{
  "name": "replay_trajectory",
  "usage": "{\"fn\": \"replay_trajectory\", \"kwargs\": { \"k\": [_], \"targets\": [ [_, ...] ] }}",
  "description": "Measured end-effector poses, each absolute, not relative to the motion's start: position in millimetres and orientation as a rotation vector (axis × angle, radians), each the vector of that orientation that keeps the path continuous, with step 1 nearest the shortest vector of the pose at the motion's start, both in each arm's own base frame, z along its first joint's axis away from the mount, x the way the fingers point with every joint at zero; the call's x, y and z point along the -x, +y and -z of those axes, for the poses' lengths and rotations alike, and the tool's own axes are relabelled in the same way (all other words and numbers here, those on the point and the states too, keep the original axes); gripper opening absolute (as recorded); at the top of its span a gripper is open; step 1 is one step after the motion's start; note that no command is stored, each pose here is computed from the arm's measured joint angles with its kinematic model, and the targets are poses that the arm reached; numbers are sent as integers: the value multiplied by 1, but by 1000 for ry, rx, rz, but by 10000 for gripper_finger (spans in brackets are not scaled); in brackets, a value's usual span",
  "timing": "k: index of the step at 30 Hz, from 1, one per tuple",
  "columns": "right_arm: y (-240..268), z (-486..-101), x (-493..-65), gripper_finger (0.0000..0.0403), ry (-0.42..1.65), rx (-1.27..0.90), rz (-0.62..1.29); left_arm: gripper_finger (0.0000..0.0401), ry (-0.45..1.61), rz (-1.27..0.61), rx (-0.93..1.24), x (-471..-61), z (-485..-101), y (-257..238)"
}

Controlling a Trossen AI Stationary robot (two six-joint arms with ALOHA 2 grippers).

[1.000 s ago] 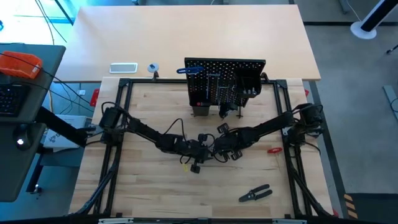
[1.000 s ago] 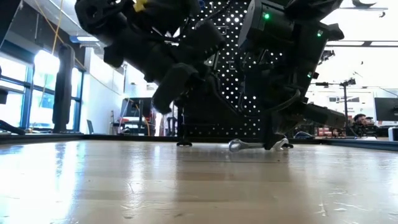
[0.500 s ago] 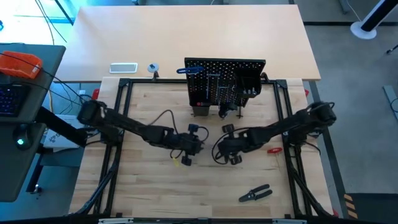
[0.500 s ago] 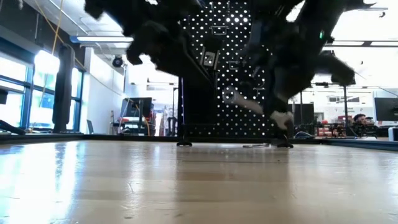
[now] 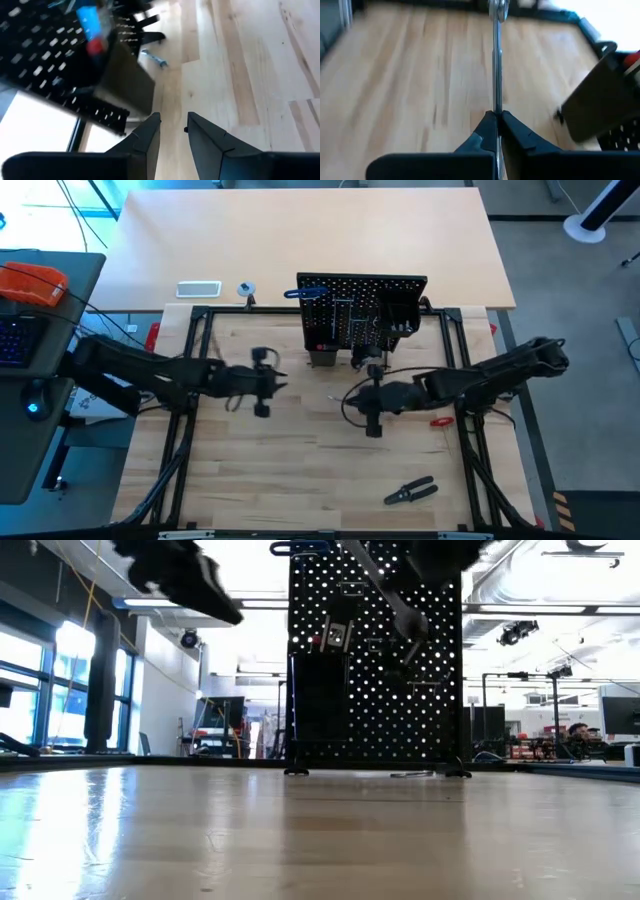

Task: Hang tools onto peg board
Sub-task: Hang the wrench on the pegboard

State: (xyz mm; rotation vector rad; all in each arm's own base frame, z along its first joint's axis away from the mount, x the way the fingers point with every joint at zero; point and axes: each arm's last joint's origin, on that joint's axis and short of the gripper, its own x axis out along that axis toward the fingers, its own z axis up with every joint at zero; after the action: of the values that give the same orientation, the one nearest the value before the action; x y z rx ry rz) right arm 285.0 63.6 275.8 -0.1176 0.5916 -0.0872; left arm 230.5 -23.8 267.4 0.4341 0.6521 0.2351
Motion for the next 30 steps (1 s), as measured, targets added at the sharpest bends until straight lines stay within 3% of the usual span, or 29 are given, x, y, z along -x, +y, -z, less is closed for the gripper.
{"fn": "replay_trajectory", "kwargs": {
  "k": [10, 19, 30],
  "targets": [
    [36, -308, -302, 0, 232, -137, 215, 92, 443, -249, -292, -180, -251, -21],
    [11, -308, -305, 0, 194, -208, 374, 92, 436, -220, -323, -183, -242, -26],
    [-6, -303, -307, 0, 218, -261, 411, 92, 455, -182, -343, -190, -236, -30]
  ]
}}
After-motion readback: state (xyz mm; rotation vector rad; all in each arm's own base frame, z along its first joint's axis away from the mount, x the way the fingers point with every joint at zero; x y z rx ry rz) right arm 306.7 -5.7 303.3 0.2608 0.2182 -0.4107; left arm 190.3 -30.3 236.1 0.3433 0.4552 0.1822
